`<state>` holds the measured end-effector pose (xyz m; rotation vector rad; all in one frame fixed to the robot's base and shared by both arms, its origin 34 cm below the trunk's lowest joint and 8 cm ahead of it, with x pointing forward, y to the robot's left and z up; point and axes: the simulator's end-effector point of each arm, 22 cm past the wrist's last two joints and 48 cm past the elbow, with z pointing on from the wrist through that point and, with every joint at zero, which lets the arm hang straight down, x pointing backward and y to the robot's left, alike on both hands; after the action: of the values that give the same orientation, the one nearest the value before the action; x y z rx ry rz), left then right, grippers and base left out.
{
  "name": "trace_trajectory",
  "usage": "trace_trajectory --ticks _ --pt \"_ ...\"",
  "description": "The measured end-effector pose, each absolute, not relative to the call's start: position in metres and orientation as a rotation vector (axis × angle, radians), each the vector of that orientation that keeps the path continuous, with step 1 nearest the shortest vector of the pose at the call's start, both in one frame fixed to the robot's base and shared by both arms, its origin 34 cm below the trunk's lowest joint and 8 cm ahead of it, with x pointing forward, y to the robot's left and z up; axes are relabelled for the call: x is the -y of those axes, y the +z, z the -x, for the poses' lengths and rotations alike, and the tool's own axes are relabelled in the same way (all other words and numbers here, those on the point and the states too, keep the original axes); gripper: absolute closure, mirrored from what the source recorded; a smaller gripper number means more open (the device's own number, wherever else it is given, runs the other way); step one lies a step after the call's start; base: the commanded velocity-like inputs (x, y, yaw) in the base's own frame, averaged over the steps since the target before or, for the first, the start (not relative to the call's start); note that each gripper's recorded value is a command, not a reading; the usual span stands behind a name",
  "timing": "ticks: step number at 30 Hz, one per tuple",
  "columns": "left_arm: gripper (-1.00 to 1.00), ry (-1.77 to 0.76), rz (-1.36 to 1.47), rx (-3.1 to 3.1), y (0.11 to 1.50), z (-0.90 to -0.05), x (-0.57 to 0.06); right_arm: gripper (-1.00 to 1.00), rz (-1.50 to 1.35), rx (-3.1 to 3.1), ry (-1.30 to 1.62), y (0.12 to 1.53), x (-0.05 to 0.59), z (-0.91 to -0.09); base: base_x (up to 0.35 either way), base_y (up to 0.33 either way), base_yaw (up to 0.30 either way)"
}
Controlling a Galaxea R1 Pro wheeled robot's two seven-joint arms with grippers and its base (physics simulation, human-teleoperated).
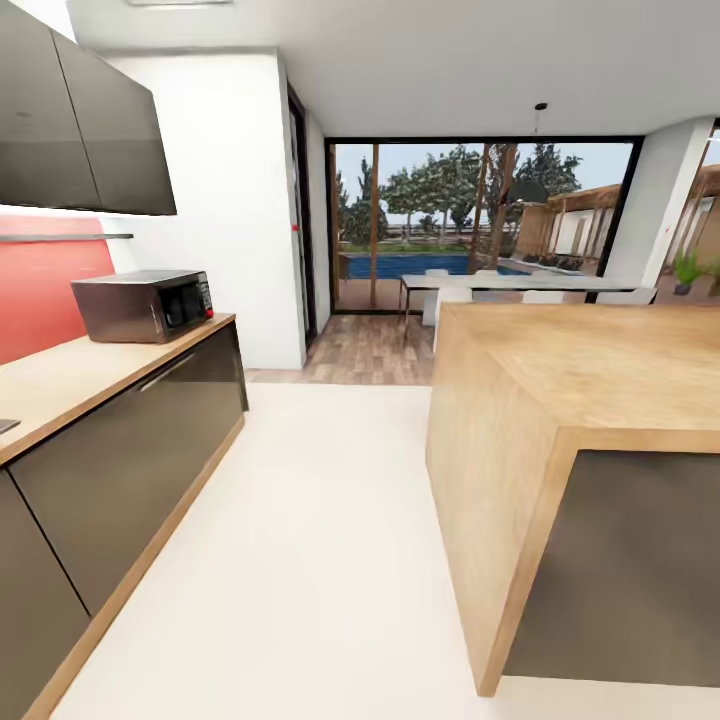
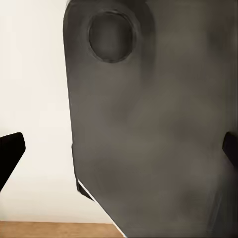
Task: Set up a coffee station on the kitchen countertop: keep the coffee maker on the countertop, move the bottle of coffee from the kitchen shelf to the counter next to the coffee maker, place a paper coffee filter on top of the coffee maker, put the saucer next to the coffee maker with the coffee cup on the saucer, and place the electric kettle next to the coffee maker.
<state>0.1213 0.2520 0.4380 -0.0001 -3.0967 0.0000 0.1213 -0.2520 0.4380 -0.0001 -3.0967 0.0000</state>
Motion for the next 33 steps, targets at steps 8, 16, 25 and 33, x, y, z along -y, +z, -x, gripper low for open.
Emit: trace_trajectory --ticks 8,16,25,33 --pt "-1.0 0.008 -0.013 3.112 0.438 -0.129 -0.248 -1.0 0.007 3.188 -0.076 0.439 0.216 -0.156 0.0 0.0 0.0" --pt "-1.0 0.006 -0.008 3.145 0.438 -0.136 -0.25 -1.0 0.002 3.234 -0.13 0.441 0.19 -0.173 0.0 0.0 0.164" --pt "-1.0 0.005 -0.012 3.195 0.438 -0.147 -0.25 -1.0 0.001 3.244 -0.124 0.441 0.191 -0.177 -0.011 0.0 0.273" --pt "-1.0 0.002 -0.016 3.24 0.439 -0.157 -0.25 -1.0 0.001 3.257 -0.123 0.442 0.191 -0.183 -0.265 -0.023 0.276"
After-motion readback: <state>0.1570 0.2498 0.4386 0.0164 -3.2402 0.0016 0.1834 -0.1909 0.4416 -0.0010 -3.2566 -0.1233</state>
